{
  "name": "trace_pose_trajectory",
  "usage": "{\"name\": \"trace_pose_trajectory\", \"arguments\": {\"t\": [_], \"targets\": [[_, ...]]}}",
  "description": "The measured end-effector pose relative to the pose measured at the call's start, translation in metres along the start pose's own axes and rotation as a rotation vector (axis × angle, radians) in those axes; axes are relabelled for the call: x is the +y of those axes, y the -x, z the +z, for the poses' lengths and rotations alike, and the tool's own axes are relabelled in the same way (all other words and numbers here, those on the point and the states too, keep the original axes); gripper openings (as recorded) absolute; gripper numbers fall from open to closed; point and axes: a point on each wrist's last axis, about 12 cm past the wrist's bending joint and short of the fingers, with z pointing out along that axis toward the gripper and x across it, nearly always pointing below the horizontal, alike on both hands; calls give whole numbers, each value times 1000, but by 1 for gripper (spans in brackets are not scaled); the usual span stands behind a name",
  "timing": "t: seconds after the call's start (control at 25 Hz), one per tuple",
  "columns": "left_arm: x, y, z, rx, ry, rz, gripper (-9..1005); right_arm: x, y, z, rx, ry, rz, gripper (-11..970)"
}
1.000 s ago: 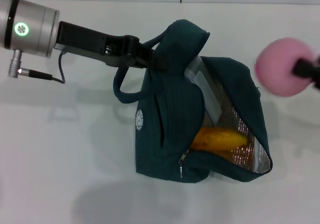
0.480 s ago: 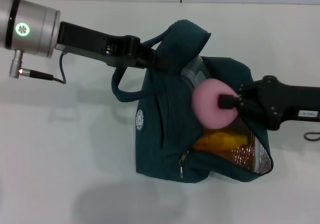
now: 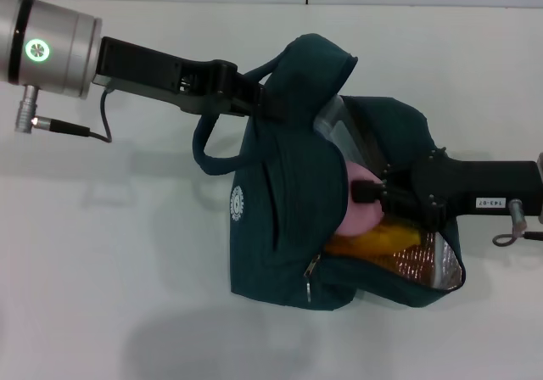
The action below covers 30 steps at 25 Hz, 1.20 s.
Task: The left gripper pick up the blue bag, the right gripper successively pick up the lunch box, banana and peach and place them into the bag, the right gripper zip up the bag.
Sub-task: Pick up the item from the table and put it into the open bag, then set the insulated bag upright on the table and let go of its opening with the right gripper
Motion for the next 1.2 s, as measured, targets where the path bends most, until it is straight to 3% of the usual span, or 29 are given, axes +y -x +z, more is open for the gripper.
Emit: {"name": "trace_pose_trajectory", "arguments": {"t": [0.52, 0.76, 0.92, 1.12, 1.2], "targets": [[0, -2, 2, 1, -6, -3, 43, 2, 2, 5, 1, 22, -4, 223], [1, -2, 2, 0, -6, -5, 43, 5, 6, -4, -46, 35, -14, 484], [0, -2, 2, 1, -6, -5, 43, 10, 0, -35, -109, -18, -52, 648], [1, -3, 2, 2, -3, -4, 42, 14, -20, -93, -191, -210, -45, 647], [1, -3, 2, 3, -2, -4, 42, 15, -30, -105, -195, -280, -35, 646]]}}
